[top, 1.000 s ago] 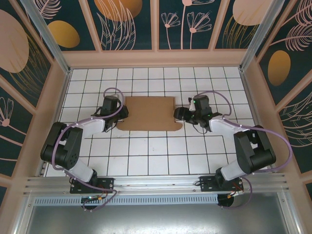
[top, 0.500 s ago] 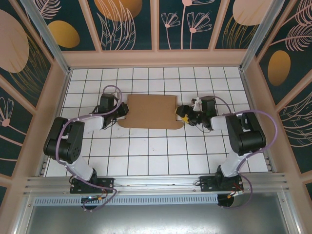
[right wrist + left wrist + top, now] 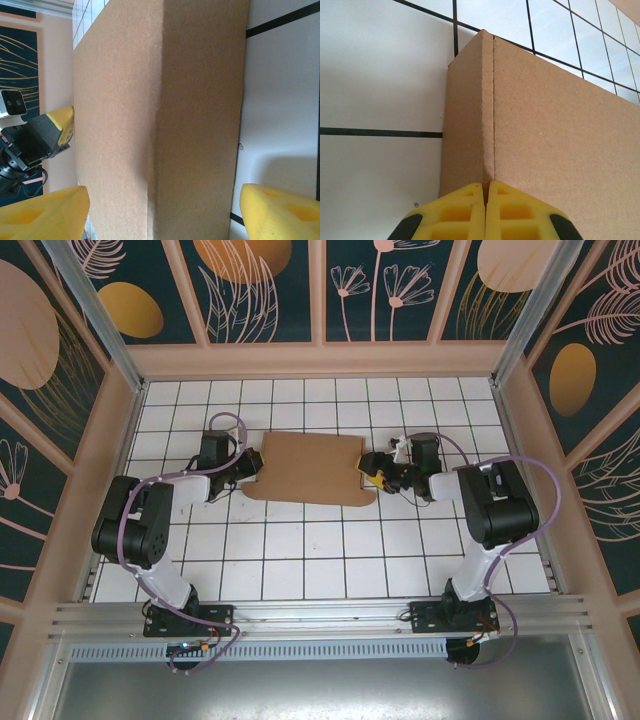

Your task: Fold the paper box

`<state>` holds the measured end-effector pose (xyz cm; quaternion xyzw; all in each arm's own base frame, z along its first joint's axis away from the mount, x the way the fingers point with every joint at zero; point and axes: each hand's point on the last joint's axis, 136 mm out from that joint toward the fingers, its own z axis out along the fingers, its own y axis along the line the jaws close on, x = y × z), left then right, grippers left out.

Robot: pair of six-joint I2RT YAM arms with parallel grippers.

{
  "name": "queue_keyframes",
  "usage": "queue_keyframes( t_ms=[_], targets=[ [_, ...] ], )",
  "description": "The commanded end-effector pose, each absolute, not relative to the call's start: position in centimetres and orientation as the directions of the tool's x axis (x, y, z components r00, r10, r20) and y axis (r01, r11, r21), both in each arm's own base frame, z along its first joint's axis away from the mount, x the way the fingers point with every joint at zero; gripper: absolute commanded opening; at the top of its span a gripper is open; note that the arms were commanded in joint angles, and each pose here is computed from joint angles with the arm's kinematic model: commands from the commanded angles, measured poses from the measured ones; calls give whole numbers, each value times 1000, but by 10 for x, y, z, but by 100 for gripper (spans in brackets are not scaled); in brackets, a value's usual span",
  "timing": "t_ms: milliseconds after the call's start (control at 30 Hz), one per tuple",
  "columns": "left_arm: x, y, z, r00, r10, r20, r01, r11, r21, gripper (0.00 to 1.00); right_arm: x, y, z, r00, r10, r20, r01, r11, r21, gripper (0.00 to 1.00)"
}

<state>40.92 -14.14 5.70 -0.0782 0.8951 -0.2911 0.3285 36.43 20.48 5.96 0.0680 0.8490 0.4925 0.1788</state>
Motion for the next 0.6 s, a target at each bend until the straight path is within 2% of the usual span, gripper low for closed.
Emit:
queue_keyframes(
  t_ms=[0,367,433,567],
  targets=[
    [350,-107,-29,-897,-316,-308,-160,884,-440,1,369,206,56,-930,278,-239,-68,510,857,80],
    [349,-107,-35,-902,-325,-284,-170,873,-457,0,355,233,44,-966,193,-169,-55,489,871,82],
    [351,-109,-34,-904,-323,-281,-165,868,-469,0,351,242,50,-970,179,-163,-70,437,897,81],
    [352,-112,-33,-905,-323,-277,-161,863,-479,0,342,252,74,-975,184,-128,-76,265,961,76]
  ],
)
